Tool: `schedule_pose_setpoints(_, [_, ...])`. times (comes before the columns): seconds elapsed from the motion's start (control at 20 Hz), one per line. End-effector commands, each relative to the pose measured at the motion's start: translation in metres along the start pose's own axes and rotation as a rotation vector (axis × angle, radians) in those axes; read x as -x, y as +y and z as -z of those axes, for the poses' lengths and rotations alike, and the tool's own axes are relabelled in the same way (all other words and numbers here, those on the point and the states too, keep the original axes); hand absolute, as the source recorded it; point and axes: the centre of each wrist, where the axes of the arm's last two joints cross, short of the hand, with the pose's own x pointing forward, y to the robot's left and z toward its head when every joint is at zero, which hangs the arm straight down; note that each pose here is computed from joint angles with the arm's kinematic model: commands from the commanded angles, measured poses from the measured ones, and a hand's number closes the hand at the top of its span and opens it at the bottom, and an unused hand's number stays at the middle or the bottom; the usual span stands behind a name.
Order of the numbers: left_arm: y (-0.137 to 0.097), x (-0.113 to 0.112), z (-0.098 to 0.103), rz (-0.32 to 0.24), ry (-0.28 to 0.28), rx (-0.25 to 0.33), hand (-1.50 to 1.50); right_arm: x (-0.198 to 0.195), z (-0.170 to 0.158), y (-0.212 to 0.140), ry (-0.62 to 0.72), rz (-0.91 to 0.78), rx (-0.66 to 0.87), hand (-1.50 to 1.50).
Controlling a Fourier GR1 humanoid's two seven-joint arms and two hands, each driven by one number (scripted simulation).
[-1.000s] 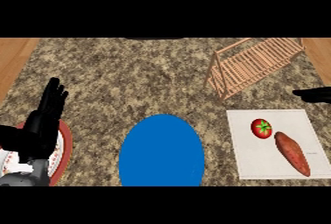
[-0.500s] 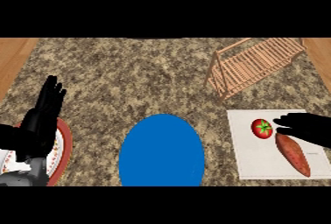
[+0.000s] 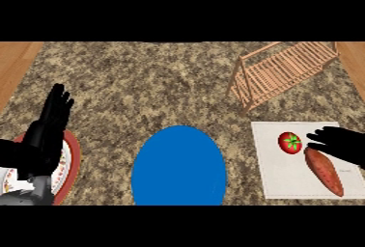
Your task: Pick the sweet potato from the placemat and place it in the tiered shelf
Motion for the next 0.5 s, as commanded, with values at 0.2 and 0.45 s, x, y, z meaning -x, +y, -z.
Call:
schedule_pose_setpoints(0.2, [-0.003,0.003,0.003,0.004,-0.001,-0.001,0.0,0.028,0.018,0.032,-0.015,0.015,-0.009,-1.5])
schedule_pose_setpoints(0.45, [0.005,-0.003,0.002,0.01,0.012,-0.002,0.0,0.033,0.024,0.051,-0.007,0.004,-0.031,-1.5])
